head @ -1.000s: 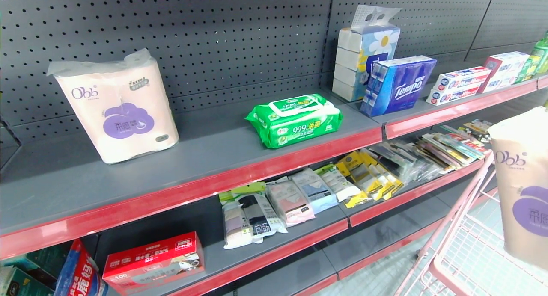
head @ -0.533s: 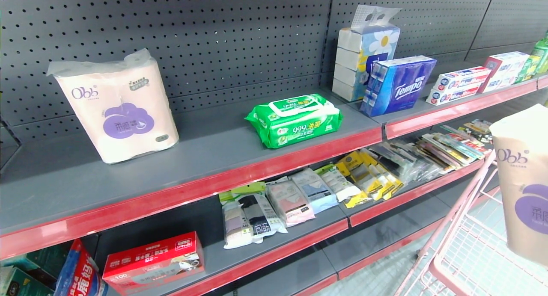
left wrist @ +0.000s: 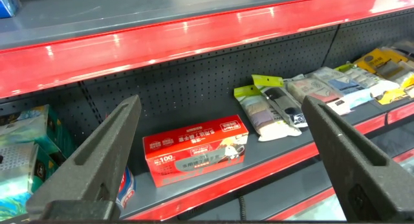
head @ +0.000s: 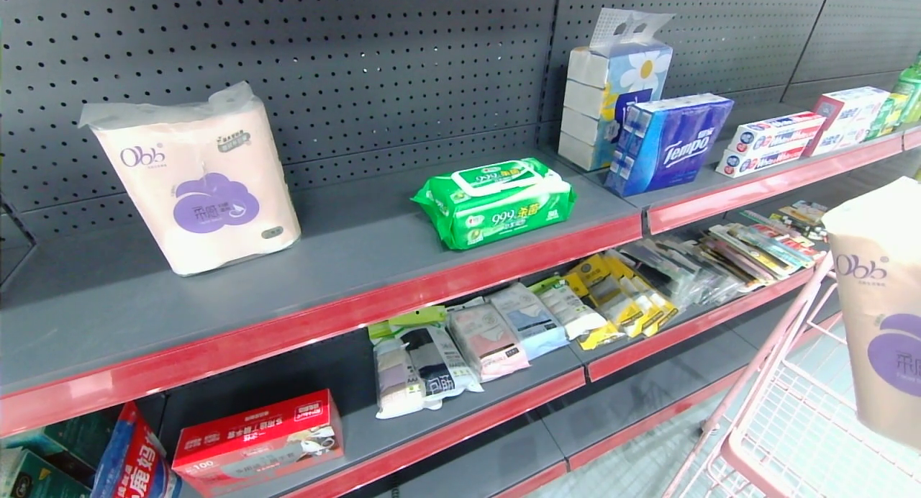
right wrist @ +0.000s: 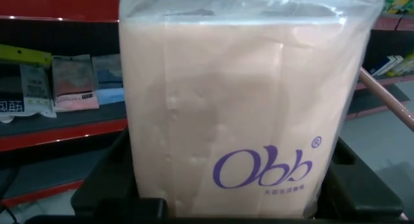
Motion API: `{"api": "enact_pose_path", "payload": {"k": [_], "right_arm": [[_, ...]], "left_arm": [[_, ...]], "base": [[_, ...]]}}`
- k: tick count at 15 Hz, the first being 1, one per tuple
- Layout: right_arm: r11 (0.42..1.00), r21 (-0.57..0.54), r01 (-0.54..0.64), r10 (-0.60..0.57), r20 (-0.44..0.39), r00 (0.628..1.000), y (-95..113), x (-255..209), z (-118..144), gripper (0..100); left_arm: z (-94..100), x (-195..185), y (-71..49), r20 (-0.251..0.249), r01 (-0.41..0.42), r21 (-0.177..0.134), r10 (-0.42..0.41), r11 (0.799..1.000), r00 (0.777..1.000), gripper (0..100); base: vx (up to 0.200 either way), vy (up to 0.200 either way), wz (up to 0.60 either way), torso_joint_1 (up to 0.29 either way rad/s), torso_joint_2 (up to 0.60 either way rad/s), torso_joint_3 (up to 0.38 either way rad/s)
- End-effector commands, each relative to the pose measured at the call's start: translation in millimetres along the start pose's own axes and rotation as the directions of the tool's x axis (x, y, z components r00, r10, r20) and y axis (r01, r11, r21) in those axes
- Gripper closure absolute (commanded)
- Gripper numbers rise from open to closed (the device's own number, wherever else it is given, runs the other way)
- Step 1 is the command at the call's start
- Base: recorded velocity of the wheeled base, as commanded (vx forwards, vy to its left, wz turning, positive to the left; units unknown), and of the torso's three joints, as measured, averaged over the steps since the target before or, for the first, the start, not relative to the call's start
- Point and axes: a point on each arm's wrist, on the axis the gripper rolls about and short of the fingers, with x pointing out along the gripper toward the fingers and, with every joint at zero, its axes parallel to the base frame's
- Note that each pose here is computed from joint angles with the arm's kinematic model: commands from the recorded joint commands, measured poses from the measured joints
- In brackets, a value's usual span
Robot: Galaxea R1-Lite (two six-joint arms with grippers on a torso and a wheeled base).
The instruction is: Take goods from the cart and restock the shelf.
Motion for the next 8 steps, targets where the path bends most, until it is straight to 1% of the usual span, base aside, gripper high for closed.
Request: {"api": "enact_pose_path", "payload": {"k": [1,8], "right_arm": [[1.000,0.001,-0.001,0.001,-0.003,1.000,0.2,0.4,-0.5,100],[1.000,-0.012,-0.005,0.005,-0.010,1.000,0.2,3.2,0.4,100]], "left_arm": [[0.1,0.1,0.0,-0.001,-0.001,0.001,0.001,1.000,1.000,0],[0.1,0.1,0.0,-0.001,0.000,0.001,0.000,1.000,1.000,0]], "base": [[0.000,0.000,0.00,0.000,0.00,0.000],[0.000,0.000,0.00,0.000,0.00,0.000]]}}
